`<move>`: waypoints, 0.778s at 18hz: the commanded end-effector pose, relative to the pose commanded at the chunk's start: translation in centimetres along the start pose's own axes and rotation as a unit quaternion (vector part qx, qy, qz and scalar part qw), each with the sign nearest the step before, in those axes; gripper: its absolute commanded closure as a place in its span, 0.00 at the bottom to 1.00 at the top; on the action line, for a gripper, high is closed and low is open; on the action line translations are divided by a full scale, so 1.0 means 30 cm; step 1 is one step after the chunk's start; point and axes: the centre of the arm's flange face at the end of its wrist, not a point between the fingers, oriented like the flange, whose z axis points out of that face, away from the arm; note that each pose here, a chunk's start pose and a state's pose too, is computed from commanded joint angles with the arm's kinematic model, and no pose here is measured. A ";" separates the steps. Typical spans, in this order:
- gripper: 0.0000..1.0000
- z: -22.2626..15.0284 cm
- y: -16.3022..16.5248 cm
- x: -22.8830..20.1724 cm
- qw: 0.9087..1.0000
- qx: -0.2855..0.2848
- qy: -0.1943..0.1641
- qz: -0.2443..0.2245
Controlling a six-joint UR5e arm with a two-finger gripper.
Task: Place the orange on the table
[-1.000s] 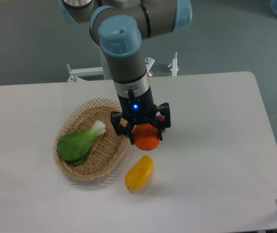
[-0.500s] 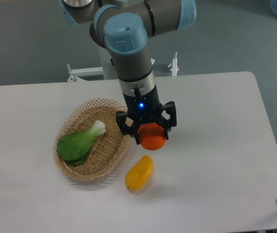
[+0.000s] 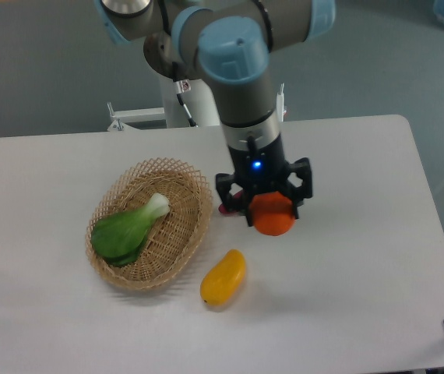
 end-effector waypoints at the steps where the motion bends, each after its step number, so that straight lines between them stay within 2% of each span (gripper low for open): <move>1: 0.24 0.015 0.012 -0.035 1.000 -0.004 -0.002 0.005; 3: 0.24 0.084 0.030 -0.121 1.000 -0.017 -0.001 0.026; 6: 0.24 0.185 0.047 -0.175 0.999 -0.034 0.006 0.038; 11: 0.23 0.377 0.075 -0.188 0.997 -0.064 0.038 0.027; 14: 0.22 0.443 0.075 -0.185 0.996 -0.076 0.047 0.026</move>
